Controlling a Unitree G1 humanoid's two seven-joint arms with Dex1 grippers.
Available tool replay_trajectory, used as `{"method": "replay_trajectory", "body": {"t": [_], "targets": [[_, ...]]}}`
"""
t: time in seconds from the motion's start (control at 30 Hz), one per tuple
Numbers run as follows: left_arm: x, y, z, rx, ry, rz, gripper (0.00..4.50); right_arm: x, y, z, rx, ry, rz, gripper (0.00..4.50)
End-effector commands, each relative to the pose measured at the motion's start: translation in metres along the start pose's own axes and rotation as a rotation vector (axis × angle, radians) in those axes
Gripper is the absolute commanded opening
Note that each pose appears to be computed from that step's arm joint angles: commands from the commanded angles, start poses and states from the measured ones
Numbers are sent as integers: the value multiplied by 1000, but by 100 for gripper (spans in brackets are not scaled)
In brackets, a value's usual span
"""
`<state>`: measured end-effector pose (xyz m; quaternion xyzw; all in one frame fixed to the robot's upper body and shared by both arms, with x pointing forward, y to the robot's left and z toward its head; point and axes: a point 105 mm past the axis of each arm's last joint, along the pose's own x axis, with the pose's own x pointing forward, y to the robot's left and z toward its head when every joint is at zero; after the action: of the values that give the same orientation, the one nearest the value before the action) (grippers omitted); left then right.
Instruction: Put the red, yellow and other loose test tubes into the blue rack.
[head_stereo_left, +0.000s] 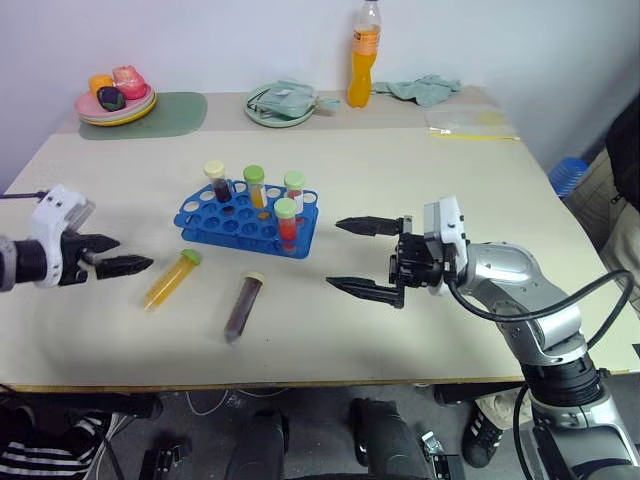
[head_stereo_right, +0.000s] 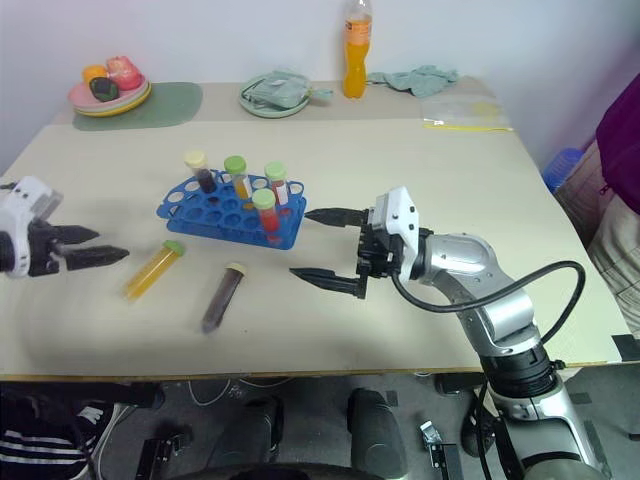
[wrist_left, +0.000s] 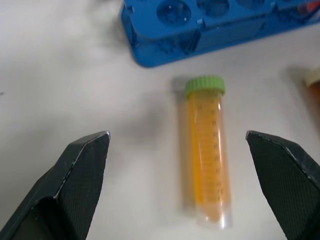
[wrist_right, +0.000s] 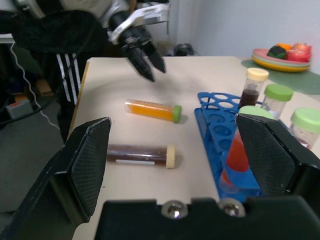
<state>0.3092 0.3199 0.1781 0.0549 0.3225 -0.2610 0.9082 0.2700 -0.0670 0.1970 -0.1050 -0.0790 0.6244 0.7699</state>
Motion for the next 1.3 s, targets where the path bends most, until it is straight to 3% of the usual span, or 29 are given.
{"method": "replay_trajectory", "body": {"t": [0.03, 0.27, 0.47, 0.63, 0.93, 1.17, 1.3], "targets": [[-2, -4, 6, -20, 84, -78, 450, 4, 9, 9, -40, -32, 28, 440], [13, -4, -1, -68, 265, -184, 450, 4, 16, 7, -44, -43, 37, 440], [35, -2, -4, -11, 422, -205, 450, 8, 17, 2, -38, -58, 25, 440], [41, -2, 8, 4, 459, -202, 450, 8, 19, 0, -44, -62, 23, 440], [46, 3, -4, 135, 638, -183, 450, 6, 23, -3, -50, -51, 22, 440], [66, -4, -20, 87, 651, -221, 450, 6, 25, 1, -50, -55, 16, 440], [76, -5, -27, 88, 634, -215, 320, 5, 24, 2, -56, -49, 10, 450]]}}
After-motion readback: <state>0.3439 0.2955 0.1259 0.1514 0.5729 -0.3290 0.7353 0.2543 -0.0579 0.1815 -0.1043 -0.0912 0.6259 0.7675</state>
